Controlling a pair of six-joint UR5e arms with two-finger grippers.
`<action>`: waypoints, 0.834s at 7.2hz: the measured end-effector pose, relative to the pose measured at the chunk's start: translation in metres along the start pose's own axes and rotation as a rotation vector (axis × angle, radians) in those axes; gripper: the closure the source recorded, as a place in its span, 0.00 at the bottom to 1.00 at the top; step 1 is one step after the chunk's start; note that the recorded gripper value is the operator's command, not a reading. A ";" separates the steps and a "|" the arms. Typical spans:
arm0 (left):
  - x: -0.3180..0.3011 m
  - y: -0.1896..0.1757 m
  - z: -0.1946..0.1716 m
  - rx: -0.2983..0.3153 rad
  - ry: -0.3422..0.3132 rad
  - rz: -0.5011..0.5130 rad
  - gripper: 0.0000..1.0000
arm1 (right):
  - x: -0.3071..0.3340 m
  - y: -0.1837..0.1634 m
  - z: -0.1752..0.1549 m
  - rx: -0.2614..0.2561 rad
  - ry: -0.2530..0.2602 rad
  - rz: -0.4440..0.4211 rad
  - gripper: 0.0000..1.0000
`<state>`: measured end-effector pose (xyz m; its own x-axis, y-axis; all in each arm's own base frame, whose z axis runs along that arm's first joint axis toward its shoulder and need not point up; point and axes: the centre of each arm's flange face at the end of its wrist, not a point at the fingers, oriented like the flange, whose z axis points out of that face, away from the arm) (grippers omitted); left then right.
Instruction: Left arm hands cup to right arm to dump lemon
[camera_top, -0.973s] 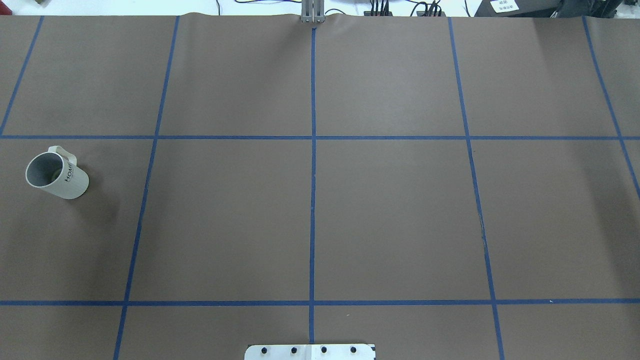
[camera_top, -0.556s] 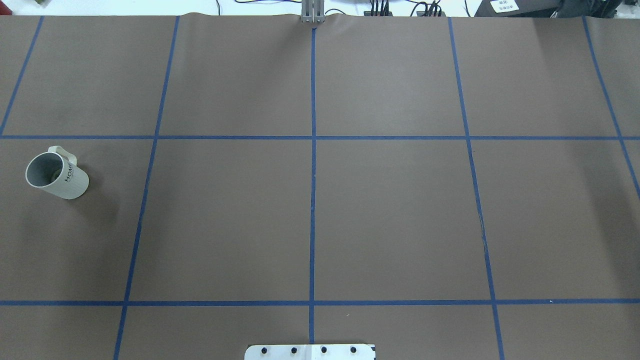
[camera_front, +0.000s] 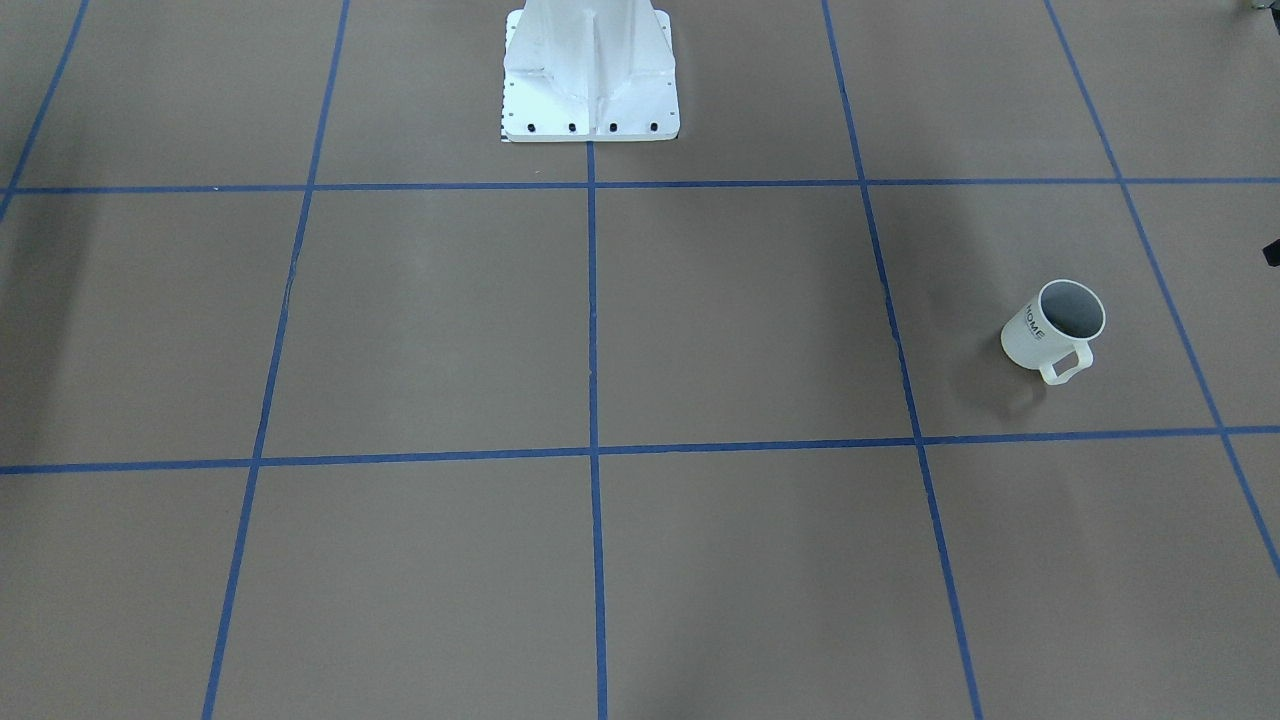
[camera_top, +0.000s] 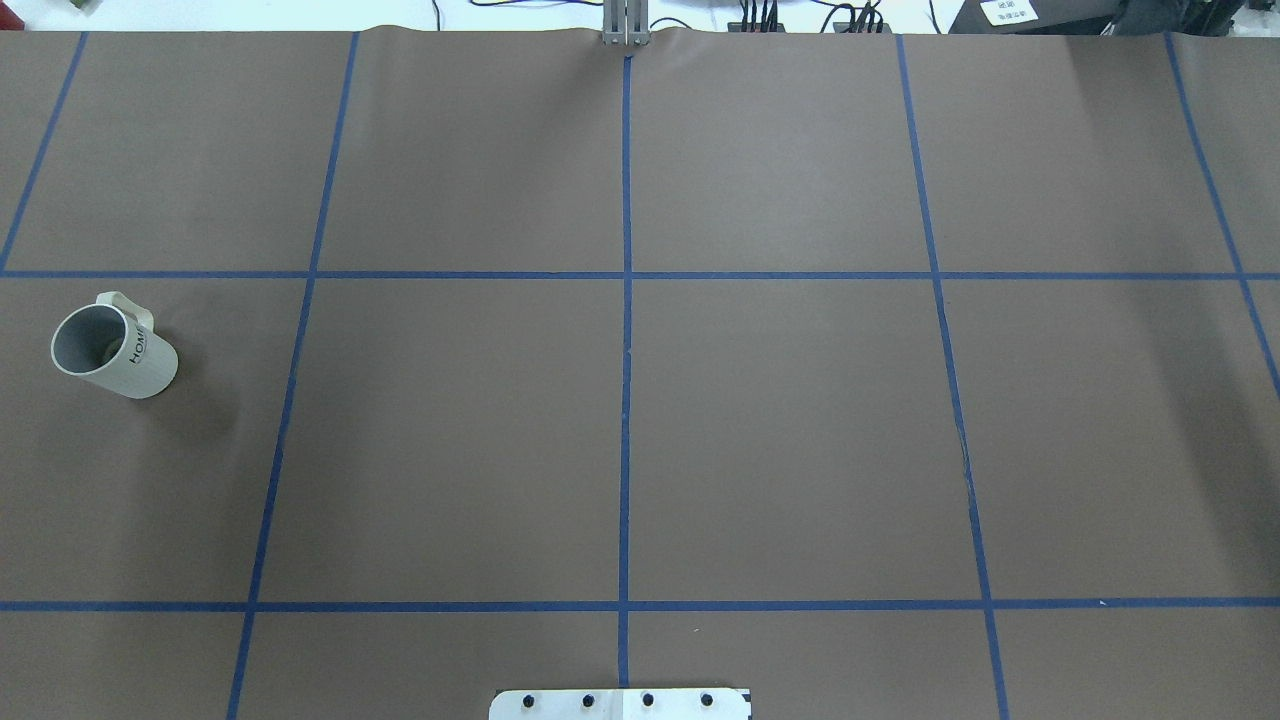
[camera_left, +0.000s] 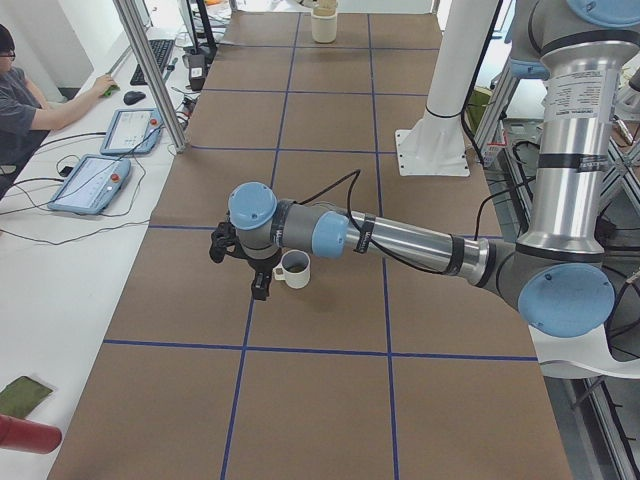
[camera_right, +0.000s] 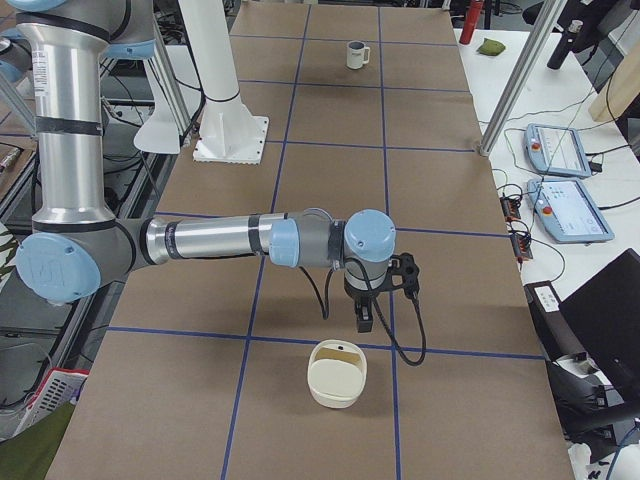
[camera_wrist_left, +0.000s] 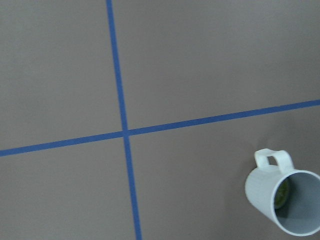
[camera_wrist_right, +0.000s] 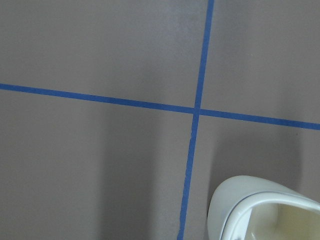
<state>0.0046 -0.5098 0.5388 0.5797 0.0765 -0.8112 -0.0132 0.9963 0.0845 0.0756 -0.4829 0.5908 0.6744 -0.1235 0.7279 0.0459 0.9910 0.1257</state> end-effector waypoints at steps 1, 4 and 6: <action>0.023 0.004 0.022 -0.027 0.021 -0.071 0.00 | -0.010 -0.008 0.005 -0.011 0.001 -0.023 0.00; 0.051 0.019 0.069 -0.015 -0.026 -0.191 0.00 | -0.025 -0.015 0.018 -0.035 -0.006 -0.046 0.00; 0.068 0.023 0.099 -0.006 -0.080 -0.214 0.00 | -0.029 -0.017 0.016 -0.031 -0.011 -0.046 0.00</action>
<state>0.1250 -0.4851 0.5428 0.6324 -0.1396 -0.7620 0.1126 0.9898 -0.0879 0.0436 -0.4971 0.5788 0.6630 -0.1695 0.7292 0.0996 0.9854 0.1384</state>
